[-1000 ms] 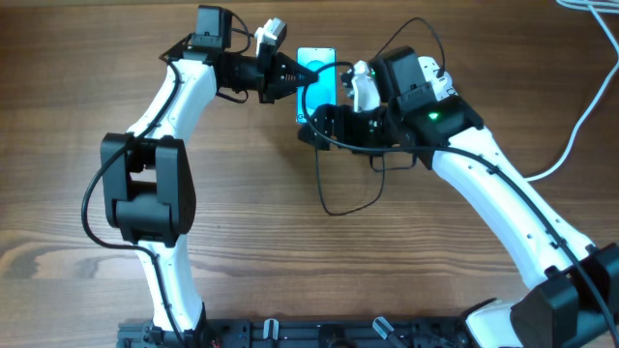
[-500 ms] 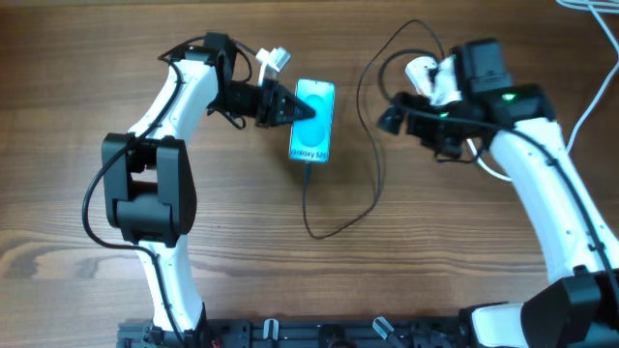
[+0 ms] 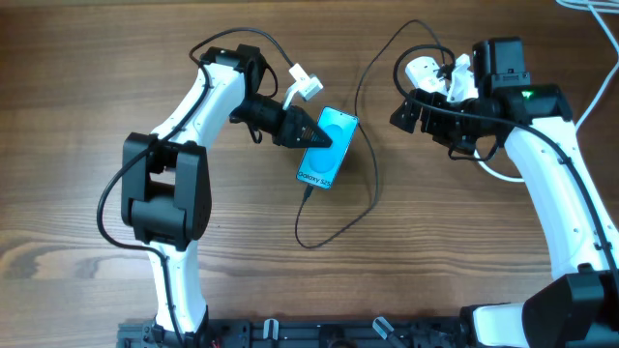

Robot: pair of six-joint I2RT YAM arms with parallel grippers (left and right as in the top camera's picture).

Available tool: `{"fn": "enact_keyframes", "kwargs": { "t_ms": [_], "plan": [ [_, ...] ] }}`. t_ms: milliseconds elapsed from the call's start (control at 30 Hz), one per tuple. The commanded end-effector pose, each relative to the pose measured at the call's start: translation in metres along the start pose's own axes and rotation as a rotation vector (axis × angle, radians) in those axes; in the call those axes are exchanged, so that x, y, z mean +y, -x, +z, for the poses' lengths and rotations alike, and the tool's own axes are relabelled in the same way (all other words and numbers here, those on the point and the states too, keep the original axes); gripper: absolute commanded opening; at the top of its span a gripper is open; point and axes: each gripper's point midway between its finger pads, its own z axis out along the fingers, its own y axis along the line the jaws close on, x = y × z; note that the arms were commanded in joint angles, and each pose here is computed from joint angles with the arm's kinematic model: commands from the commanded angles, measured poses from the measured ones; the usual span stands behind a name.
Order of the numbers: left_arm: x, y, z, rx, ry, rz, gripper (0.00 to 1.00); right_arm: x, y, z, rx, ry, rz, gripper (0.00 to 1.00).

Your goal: Plug charger to phone and switch on socket

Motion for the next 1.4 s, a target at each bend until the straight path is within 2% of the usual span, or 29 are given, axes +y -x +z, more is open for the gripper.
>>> {"fn": "enact_keyframes", "kwargs": {
  "t_ms": [0,300,567,767,900,1367],
  "plan": [
    [-0.013,0.009,-0.005,-0.025,-0.003,0.079,0.04,0.010,0.004,-0.010,-0.027,0.028,-0.039,1.00],
    [-0.010,0.011,-0.009,-0.037,0.006,0.043,0.04,0.009,0.003,-0.009,-0.023,0.027,-0.036,1.00],
    [0.038,0.044,-0.052,-0.214,0.117,-0.382,0.04,0.009,0.001,-0.009,-0.015,0.024,-0.024,1.00],
    [0.055,0.033,-0.045,-0.183,0.207,-0.541,0.04,0.009,-0.001,-0.009,-0.009,0.024,-0.021,0.99],
    [0.082,0.012,-0.035,-0.147,0.357,-0.673,0.04,0.013,-0.003,-0.009,0.004,0.045,-0.022,1.00],
    [0.122,-0.016,-0.016,-0.129,0.370,-0.731,0.04,0.011,-0.009,-0.009,0.027,0.036,-0.014,1.00]
  ]
}}
